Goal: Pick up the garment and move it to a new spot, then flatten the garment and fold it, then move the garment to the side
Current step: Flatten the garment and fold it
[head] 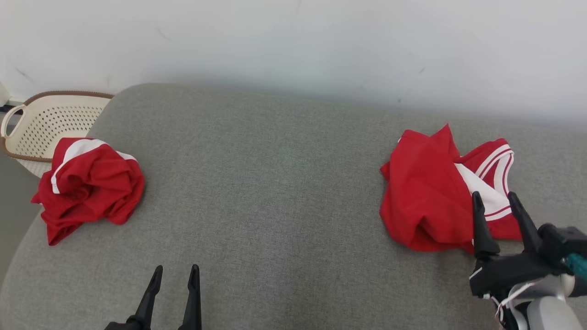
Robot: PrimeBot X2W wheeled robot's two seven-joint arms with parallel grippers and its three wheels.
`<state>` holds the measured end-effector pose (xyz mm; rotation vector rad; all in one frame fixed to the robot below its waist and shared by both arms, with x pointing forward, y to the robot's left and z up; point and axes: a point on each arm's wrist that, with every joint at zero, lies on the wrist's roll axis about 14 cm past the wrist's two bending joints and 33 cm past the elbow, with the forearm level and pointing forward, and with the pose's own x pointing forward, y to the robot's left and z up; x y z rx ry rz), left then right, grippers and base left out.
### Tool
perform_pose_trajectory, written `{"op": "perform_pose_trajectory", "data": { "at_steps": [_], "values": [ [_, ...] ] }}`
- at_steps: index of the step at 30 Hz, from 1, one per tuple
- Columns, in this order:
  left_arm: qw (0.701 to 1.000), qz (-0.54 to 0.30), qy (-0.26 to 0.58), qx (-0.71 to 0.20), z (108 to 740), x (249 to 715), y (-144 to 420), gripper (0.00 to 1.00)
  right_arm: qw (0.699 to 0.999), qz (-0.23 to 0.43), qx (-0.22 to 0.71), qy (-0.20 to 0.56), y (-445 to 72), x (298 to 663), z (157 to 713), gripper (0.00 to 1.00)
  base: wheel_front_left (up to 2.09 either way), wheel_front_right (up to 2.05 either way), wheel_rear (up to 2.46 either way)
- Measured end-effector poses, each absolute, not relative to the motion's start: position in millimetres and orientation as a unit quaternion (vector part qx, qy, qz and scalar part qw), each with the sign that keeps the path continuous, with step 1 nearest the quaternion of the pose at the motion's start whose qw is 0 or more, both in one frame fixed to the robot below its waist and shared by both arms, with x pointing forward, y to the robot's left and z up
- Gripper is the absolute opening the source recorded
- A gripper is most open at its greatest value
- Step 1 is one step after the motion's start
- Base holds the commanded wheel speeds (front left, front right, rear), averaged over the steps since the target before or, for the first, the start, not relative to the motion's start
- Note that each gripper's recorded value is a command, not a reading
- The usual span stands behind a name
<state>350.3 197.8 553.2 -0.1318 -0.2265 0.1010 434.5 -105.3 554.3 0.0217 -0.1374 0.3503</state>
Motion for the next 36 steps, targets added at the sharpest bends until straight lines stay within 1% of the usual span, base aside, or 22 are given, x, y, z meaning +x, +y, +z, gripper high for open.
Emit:
{"op": "perform_pose_trajectory", "data": {
  "at_steps": [3, 9, 15, 17, 22, 29, 30, 31, 32, 36],
  "values": [
    [0.99, 0.052, -0.112, -0.065, 553, 350, 199, 1.0, 0.985, 0.163, -0.002, -0.049, -115, 449, 548, 1.0, 0.0, 0.0, 0.0],
    [0.99, 0.057, -0.109, -0.064, 551, 352, 203, 1.0, 0.989, 0.146, -0.013, 0.017, -127, 480, 521, 1.0, 0.0, 0.0, 0.0],
    [0.991, 0.059, -0.106, -0.062, 549, 355, 206, 1.0, 0.987, 0.131, -0.027, 0.09, -139, 502, 487, 1.0, 0.0, 0.0, 0.0],
    [0.991, 0.061, -0.105, -0.061, 549, 356, 207, 1.0, 0.987, 0.128, -0.027, 0.096, -141, 505, 484, 1.0, 0.0, 0.0, 0.0],
    [0.991, 0.068, -0.098, -0.06, 544, 356, 211, 1.0, 0.982, 0.122, -0.031, 0.144, -144, 514, 461, 1.0, 0.0, 0.0, 0.0],
    [0.991, 0.075, -0.097, -0.06, 543, 358, 215, 1.0, 0.973, 0.111, -0.035, 0.198, -152, 513, 432, 1.0, 0.0, 0.0, 0.0],
    [0.991, 0.076, -0.096, -0.06, 543, 359, 215, 1.0, 0.972, 0.111, -0.035, 0.205, -152, 512, 428, 0.7, 0.0, 0.0, 0.0],
    [0.991, 0.076, -0.095, -0.06, 542, 359, 215, 1.0, 0.971, 0.111, -0.035, 0.21, -152, 511, 425, 0.27, 0.0, 0.0, 0.0],
    [0.991, 0.076, -0.094, -0.06, 542, 360, 215, 1.0, 0.971, 0.11, -0.034, 0.211, -152, 512, 425, 0.0, 0.0, 0.0, 0.0],
    [0.991, 0.075, -0.093, -0.061, 541, 362, 214, 1.0, 0.973, 0.109, -0.032, 0.202, -153, 515, 427, 0.0, 0.0, 0.0, 0.0]
  ]
}}
